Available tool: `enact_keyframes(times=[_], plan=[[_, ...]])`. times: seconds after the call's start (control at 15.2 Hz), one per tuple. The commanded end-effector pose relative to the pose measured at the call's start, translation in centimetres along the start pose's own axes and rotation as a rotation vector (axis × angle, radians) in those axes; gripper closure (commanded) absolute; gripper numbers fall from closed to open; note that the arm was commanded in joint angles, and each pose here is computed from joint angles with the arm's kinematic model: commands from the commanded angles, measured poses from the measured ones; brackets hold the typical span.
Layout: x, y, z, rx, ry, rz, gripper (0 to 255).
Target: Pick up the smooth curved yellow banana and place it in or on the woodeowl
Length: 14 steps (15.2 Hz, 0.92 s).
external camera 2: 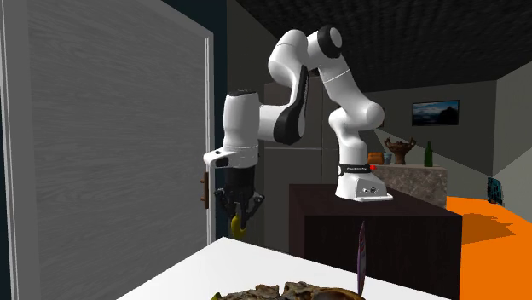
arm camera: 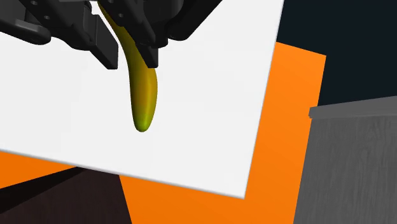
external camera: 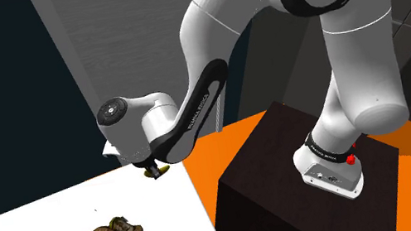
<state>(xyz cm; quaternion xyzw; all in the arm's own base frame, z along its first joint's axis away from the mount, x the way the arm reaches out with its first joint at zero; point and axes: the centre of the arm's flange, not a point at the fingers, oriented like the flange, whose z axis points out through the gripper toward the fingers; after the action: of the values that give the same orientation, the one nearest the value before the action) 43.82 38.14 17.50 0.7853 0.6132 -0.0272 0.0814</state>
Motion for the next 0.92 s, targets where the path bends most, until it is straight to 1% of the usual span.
enact_keyframes(times=[0.0, 0.86], plan=[[-0.2, 0.1, -1.2, 0.0, 0.0, 0.0, 255], [-1.2, 0.7, -7.9, 0.0, 0.0, 0.0, 255]])
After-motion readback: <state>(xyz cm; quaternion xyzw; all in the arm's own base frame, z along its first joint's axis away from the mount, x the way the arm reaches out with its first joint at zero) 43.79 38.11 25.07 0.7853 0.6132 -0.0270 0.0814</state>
